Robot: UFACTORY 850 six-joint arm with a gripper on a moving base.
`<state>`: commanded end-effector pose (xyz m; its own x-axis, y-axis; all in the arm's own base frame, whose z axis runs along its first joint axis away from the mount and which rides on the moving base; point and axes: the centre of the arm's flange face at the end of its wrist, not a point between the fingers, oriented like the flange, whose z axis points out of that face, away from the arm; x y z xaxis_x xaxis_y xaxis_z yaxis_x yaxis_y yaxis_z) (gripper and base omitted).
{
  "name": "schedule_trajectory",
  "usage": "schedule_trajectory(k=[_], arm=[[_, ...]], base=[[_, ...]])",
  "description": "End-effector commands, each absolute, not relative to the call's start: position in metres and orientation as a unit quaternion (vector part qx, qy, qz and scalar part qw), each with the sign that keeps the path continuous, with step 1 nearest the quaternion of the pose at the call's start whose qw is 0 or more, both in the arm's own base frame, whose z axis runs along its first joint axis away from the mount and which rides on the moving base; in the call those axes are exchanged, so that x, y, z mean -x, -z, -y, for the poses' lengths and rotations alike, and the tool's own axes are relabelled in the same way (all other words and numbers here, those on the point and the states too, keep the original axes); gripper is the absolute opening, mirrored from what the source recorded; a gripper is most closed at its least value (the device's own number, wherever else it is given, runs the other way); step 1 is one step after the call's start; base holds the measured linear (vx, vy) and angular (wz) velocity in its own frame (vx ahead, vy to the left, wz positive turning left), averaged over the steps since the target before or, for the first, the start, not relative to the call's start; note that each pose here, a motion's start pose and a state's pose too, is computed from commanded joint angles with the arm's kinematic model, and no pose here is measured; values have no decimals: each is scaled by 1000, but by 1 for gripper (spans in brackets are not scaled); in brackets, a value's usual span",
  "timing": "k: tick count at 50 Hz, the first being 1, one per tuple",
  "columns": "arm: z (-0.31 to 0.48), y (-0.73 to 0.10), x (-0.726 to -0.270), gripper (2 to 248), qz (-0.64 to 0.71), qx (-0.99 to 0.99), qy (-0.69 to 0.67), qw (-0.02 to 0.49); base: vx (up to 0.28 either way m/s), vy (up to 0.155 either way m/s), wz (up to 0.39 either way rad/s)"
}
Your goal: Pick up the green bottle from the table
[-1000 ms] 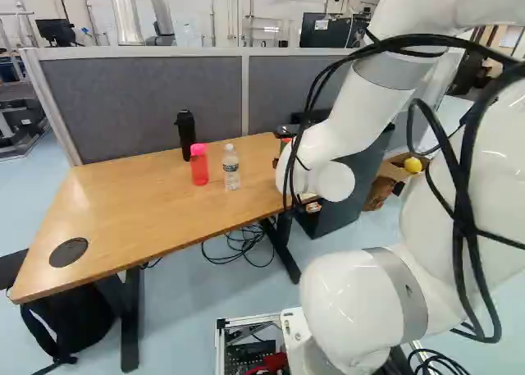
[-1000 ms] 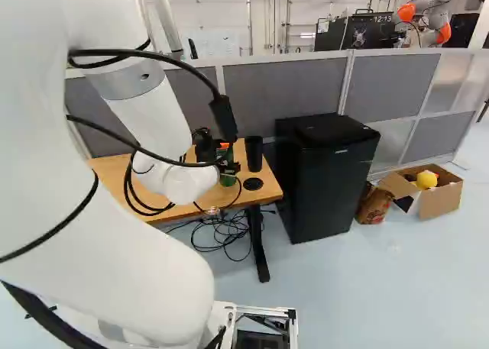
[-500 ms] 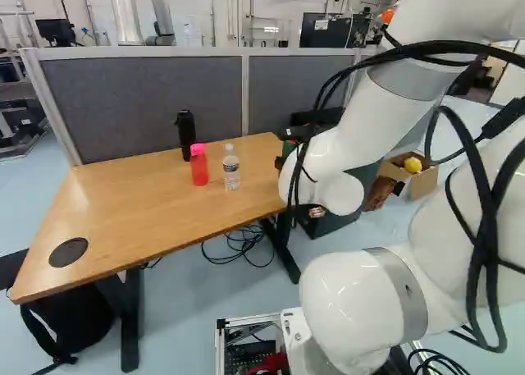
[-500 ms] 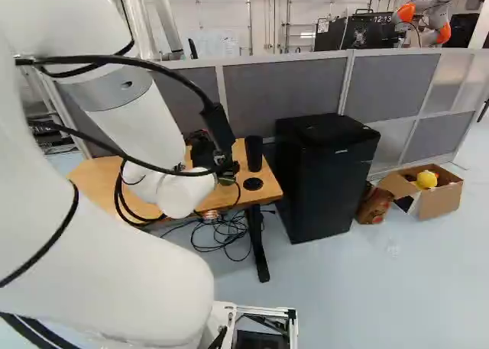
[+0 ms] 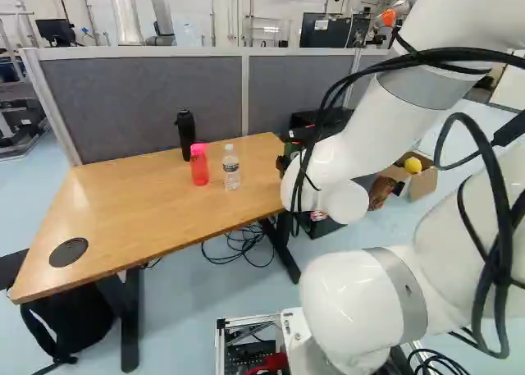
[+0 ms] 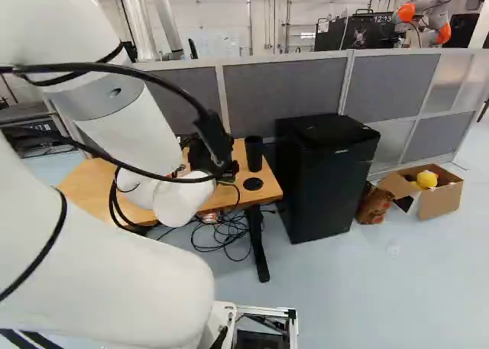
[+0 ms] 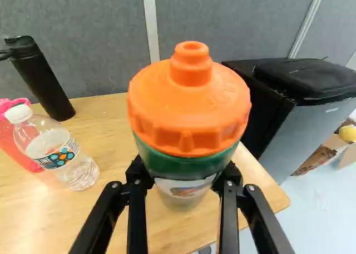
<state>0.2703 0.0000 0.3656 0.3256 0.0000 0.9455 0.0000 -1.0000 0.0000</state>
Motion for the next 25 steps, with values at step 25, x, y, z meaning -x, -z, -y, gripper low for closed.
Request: schedule_trajectory(k=[25], arm=[[0, -366, -270, 116, 0, -814, -581, 0]], base=[[0, 0, 0]])
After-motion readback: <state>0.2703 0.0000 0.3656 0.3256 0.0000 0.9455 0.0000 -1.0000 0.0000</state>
